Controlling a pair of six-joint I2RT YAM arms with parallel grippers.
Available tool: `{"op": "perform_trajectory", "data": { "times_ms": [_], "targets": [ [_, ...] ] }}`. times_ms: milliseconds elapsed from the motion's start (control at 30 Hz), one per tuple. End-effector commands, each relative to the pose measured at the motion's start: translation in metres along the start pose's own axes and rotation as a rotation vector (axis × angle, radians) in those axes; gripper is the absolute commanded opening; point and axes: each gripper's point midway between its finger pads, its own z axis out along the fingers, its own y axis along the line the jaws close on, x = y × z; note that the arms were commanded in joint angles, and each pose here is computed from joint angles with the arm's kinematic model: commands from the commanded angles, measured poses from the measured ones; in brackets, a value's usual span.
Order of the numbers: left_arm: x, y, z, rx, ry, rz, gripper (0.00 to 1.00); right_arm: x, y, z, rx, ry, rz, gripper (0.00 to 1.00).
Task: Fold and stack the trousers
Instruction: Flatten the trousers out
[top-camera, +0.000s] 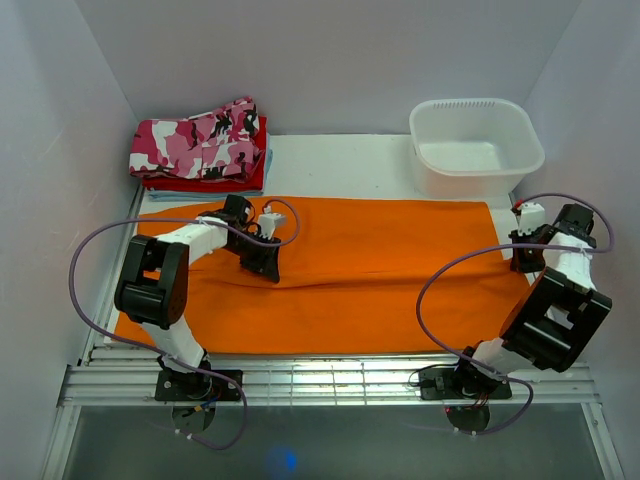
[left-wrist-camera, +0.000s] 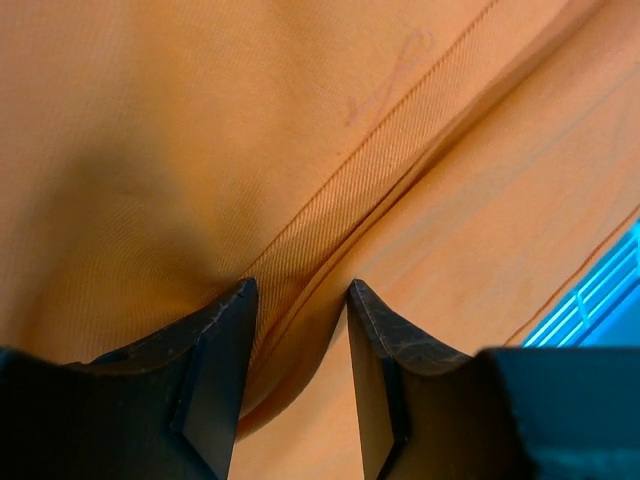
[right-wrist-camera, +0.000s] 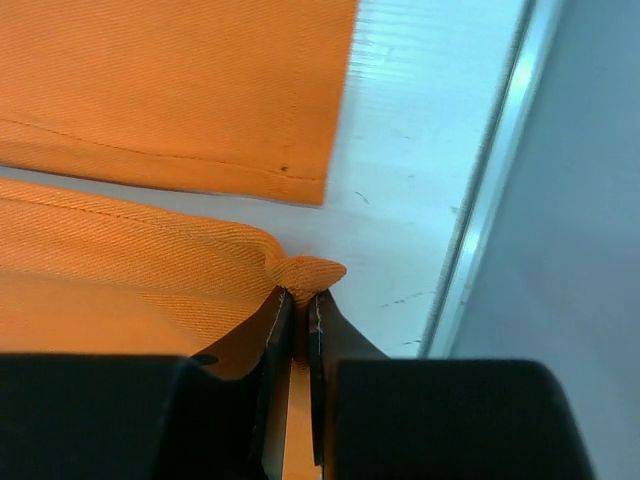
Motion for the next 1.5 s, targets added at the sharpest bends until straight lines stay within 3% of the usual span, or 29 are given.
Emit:
{"op": "perform_trajectory", "data": {
  "times_ms": [0, 100, 200, 233, 333, 433, 500, 533, 633, 767, 933, 1033, 1067, 1100, 1133, 1167, 1267, 1467],
  "targets": [
    [-0.014, 0.054, -0.006, -0.221, -0.056, -0.058, 0.54, -0.004, -0.041, -0.001, 0.167, -0.051, -0.065, 0.08],
    [-0.038, 0.051, -0.007, -0.189, -0.120, -0.102, 0.58, 0.001, -0.036, 0.010, 0.131, -0.042, -0.062, 0.08],
    [-0.075, 0.040, -0.019, -0.141, -0.206, -0.111, 0.61, -0.003, -0.037, 0.016, 0.087, -0.001, -0.040, 0.51],
    [-0.083, 0.037, -0.025, -0.137, -0.224, -0.107, 0.62, 0.001, -0.036, 0.014, 0.071, 0.030, -0.023, 0.80],
    [-0.109, 0.030, -0.055, -0.161, -0.298, -0.057, 0.65, -0.012, -0.047, -0.002, 0.107, 0.008, -0.038, 0.87],
    [-0.109, 0.028, -0.080, -0.183, -0.304, -0.031, 0.69, -0.020, -0.030, -0.022, 0.062, -0.043, -0.098, 0.84],
    [-0.098, 0.029, -0.089, -0.181, -0.283, -0.030, 0.69, -0.011, -0.002, -0.032, -0.042, -0.032, -0.134, 0.72],
    [-0.085, 0.030, -0.090, -0.173, -0.250, -0.027, 0.69, -0.008, 0.012, -0.031, -0.099, -0.034, -0.141, 0.59],
    [-0.056, 0.041, -0.098, -0.189, -0.227, -0.057, 0.69, 0.030, 0.051, -0.019, -0.239, 0.070, -0.152, 0.48],
    [-0.044, 0.072, -0.122, -0.209, -0.283, -0.129, 0.68, 0.077, 0.070, 0.005, -0.288, 0.170, -0.159, 0.44],
    [-0.064, 0.129, -0.169, -0.267, -0.376, -0.179, 0.68, 0.127, 0.088, 0.018, -0.319, 0.276, -0.214, 0.41],
    [-0.078, 0.163, -0.185, -0.341, -0.388, -0.152, 0.65, 0.128, 0.091, 0.010, -0.346, 0.286, -0.264, 0.38],
    [-0.081, 0.172, -0.188, -0.361, -0.393, -0.150, 0.64, 0.106, 0.079, 0.005, -0.329, 0.244, -0.280, 0.38],
    [-0.085, 0.206, -0.200, -0.378, -0.436, -0.185, 0.60, 0.043, 0.073, -0.013, -0.365, 0.081, -0.266, 0.39],
    [-0.092, 0.207, -0.208, -0.391, -0.455, -0.169, 0.60, 0.045, 0.076, -0.015, -0.375, 0.093, -0.235, 0.39],
    [-0.088, 0.224, -0.208, -0.387, -0.462, -0.198, 0.59, 0.000, 0.062, -0.022, -0.346, -0.003, -0.260, 0.41],
    [-0.097, 0.255, -0.231, -0.410, -0.509, -0.210, 0.58, -0.071, 0.049, -0.028, -0.323, -0.115, -0.248, 0.43],
    [-0.094, 0.306, -0.223, -0.444, -0.479, -0.237, 0.56, -0.143, 0.076, 0.025, -0.362, -0.156, -0.244, 0.44]
  ]
}}
